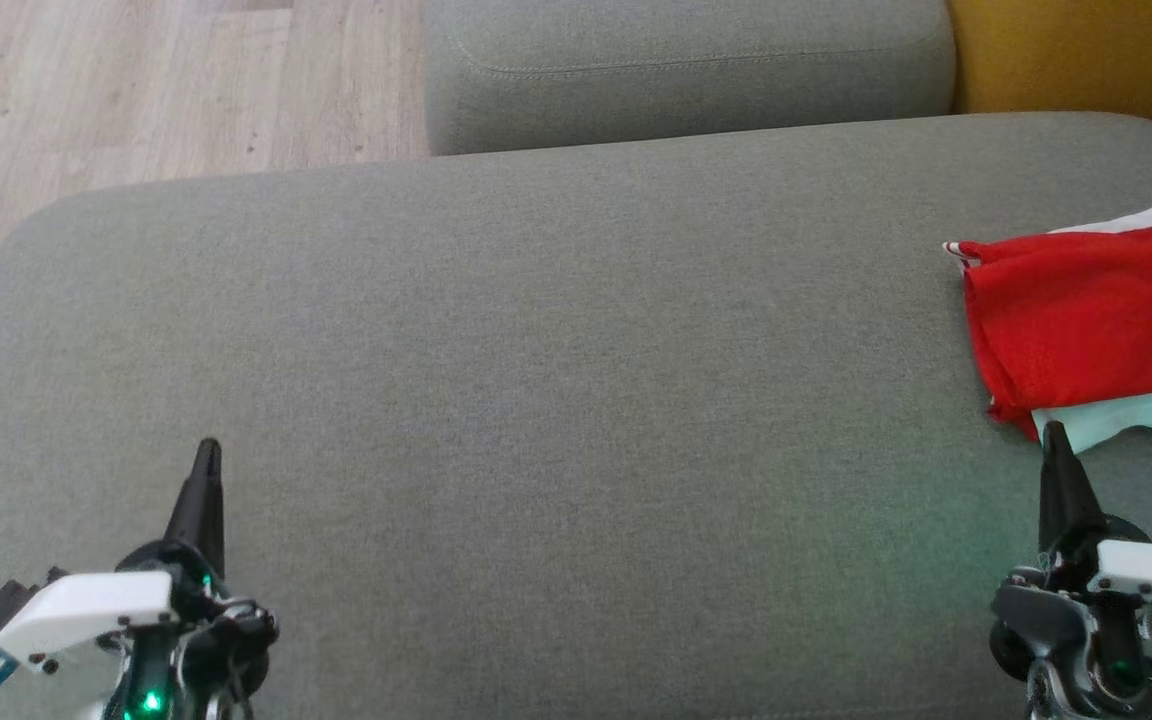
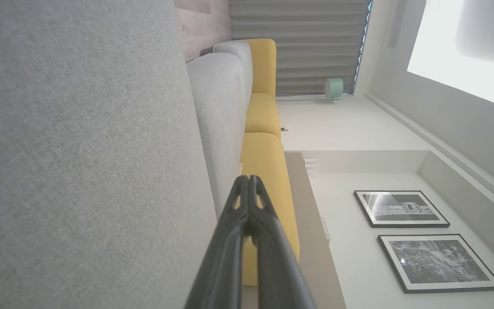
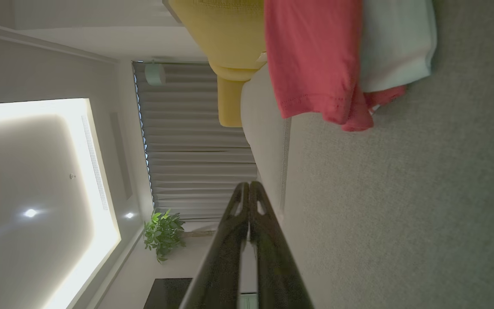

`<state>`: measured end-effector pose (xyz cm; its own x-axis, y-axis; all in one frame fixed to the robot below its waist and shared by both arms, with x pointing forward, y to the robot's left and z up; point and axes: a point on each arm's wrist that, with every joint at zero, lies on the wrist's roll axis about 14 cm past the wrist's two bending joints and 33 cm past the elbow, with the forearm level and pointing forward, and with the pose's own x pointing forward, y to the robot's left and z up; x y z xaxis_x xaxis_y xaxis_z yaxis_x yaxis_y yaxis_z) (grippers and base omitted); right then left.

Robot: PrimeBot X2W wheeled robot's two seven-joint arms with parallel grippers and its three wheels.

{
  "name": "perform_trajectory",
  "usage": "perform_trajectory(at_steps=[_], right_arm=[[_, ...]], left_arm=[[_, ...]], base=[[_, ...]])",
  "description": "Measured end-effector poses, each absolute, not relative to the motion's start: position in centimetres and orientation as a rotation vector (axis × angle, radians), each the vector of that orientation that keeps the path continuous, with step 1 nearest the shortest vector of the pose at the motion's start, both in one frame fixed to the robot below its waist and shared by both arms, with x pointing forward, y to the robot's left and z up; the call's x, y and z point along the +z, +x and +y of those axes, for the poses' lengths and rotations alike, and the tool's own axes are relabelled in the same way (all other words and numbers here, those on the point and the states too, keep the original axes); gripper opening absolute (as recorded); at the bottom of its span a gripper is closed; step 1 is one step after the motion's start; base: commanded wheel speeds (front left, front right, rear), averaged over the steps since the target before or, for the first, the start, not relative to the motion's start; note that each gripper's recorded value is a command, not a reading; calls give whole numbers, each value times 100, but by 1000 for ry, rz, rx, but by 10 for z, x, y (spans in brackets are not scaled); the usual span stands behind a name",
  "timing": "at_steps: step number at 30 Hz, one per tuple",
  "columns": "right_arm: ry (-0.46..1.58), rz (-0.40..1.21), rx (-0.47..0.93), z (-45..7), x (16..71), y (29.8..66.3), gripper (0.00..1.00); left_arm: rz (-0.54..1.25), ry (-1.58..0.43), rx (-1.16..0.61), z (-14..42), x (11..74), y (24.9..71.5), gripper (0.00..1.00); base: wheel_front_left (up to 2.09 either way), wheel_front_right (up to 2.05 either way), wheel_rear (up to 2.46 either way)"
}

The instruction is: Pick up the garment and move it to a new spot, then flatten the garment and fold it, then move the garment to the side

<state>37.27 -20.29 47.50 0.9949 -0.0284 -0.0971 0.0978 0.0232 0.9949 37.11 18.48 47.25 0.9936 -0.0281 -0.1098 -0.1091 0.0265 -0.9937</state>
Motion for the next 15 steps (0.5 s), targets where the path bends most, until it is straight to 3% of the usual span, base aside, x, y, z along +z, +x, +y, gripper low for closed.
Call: perform_trajectory(at_steps=[15], right_arm=[[1584, 47, -100, -206, 476, 373, 0]], left_arm=[[102, -1581, 49, 185, 476, 373, 0]], base=[[0, 0, 0]])
